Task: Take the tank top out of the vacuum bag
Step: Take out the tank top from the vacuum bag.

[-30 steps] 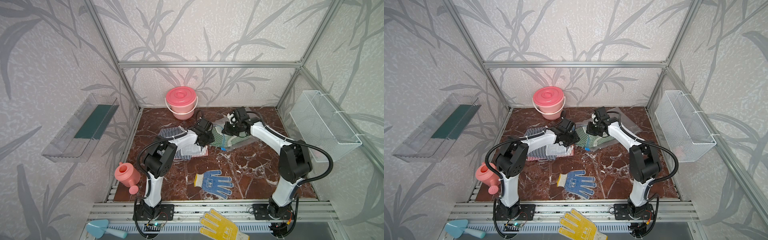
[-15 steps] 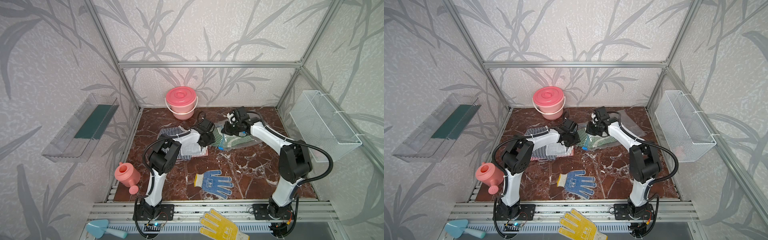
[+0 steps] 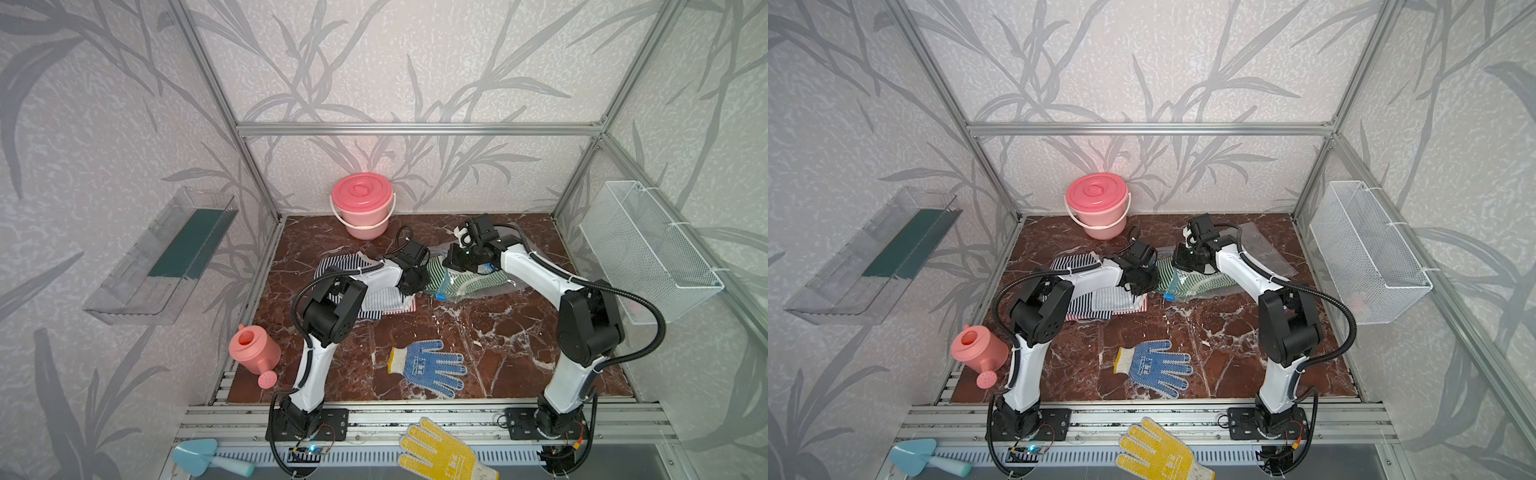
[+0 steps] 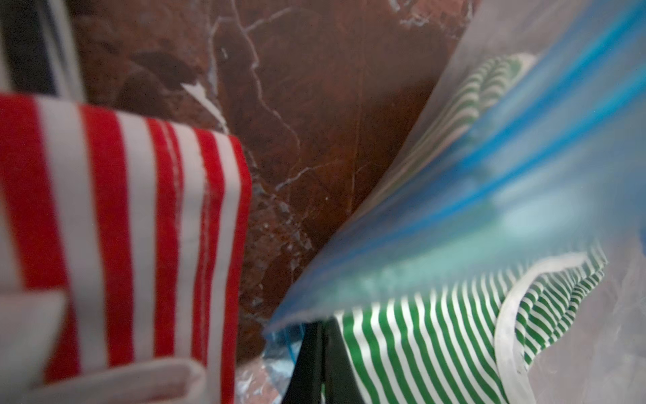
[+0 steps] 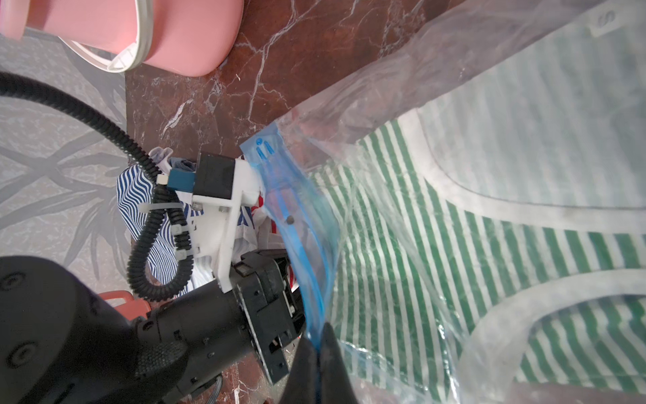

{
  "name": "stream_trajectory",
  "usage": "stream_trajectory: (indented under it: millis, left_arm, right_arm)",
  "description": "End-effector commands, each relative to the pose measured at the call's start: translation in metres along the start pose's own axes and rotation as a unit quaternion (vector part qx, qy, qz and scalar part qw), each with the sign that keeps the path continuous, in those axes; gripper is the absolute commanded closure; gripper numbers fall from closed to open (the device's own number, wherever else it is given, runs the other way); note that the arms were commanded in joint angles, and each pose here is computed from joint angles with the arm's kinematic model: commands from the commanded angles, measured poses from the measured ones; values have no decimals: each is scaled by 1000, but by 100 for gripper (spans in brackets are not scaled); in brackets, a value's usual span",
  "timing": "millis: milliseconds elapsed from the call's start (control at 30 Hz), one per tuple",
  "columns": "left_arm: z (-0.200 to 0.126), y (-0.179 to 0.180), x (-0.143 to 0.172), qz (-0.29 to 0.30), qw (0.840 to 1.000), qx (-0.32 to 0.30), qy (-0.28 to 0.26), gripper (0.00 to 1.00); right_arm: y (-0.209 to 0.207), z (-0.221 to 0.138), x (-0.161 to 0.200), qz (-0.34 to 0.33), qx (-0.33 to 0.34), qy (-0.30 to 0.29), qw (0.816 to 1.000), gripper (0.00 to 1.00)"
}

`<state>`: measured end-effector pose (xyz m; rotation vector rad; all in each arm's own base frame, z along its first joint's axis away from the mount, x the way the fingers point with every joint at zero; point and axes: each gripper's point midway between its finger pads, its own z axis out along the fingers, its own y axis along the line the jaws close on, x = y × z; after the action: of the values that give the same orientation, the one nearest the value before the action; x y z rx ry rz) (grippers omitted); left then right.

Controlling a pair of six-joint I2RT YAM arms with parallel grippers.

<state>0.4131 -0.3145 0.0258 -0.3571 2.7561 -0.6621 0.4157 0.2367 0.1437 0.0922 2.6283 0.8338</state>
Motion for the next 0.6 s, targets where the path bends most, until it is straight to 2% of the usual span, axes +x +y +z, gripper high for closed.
stream_trajectory:
  millis: [0, 300, 567]
  left_arm:
    - [4, -7, 1, 5, 1000, 5, 3, 100]
    - [-19, -19, -12, 22, 1000, 7, -21, 100]
    - [-36, -30, -18, 30, 999, 16, -32, 100]
  right_arm:
    - [3, 0, -3, 1, -14, -4, 1000, 100]
    - [-17, 9, 5, -1, 22, 2, 1000, 100]
    - [-27, 21, 12, 8, 28, 15, 999, 100]
